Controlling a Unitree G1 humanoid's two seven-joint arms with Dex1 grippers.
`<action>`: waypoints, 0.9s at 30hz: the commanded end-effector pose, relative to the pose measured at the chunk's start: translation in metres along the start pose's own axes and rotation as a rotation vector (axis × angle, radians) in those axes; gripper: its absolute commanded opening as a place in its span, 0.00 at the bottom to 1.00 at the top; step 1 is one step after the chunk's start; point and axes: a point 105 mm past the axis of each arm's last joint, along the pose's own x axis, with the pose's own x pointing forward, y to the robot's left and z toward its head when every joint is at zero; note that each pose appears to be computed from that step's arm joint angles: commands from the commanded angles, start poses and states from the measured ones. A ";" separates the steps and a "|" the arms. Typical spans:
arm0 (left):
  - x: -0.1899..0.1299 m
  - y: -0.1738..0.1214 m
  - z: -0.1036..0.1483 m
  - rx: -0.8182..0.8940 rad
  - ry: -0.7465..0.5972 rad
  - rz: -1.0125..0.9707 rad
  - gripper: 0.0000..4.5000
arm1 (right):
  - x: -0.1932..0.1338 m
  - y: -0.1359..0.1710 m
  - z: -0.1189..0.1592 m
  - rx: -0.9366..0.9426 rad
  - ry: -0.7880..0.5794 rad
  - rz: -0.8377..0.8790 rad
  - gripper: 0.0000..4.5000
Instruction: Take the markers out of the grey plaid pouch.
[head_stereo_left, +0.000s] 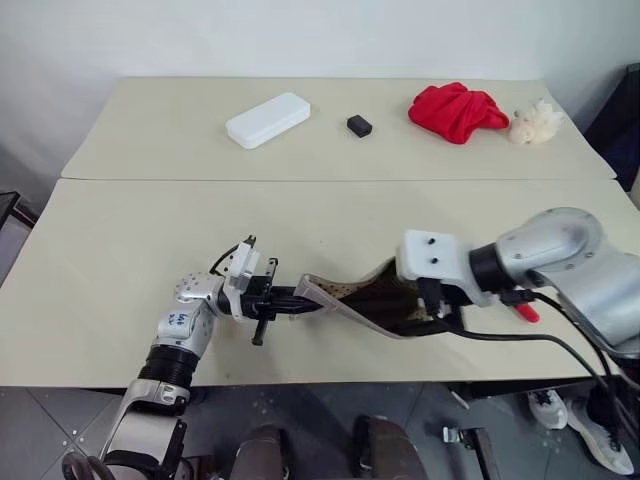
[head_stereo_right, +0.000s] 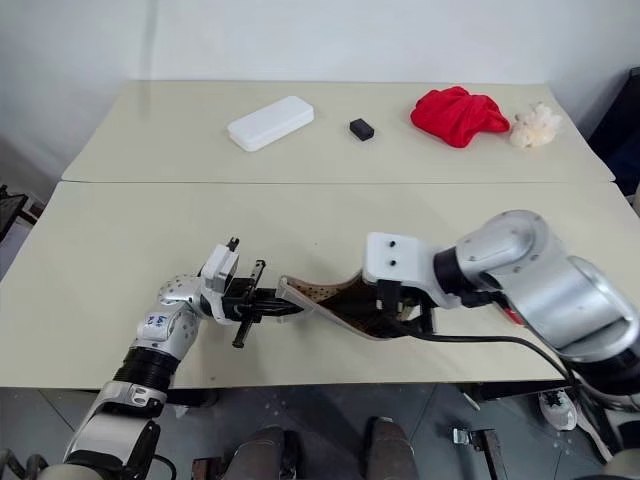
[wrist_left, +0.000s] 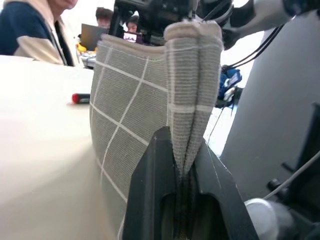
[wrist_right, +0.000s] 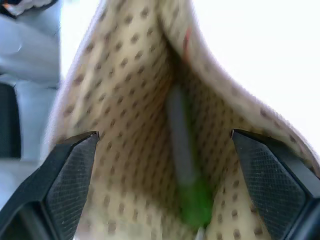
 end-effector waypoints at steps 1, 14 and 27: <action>-0.001 -0.007 -0.009 0.055 0.046 -0.056 0.00 | 0.006 -0.015 -0.005 0.029 0.028 -0.082 0.99; 0.002 -0.003 -0.011 0.236 0.023 0.031 0.00 | 0.011 -0.013 -0.004 -0.233 0.164 -0.169 0.99; 0.004 -0.002 -0.010 0.215 -0.015 0.090 0.00 | 0.018 -0.007 0.012 -0.260 0.090 -0.195 0.93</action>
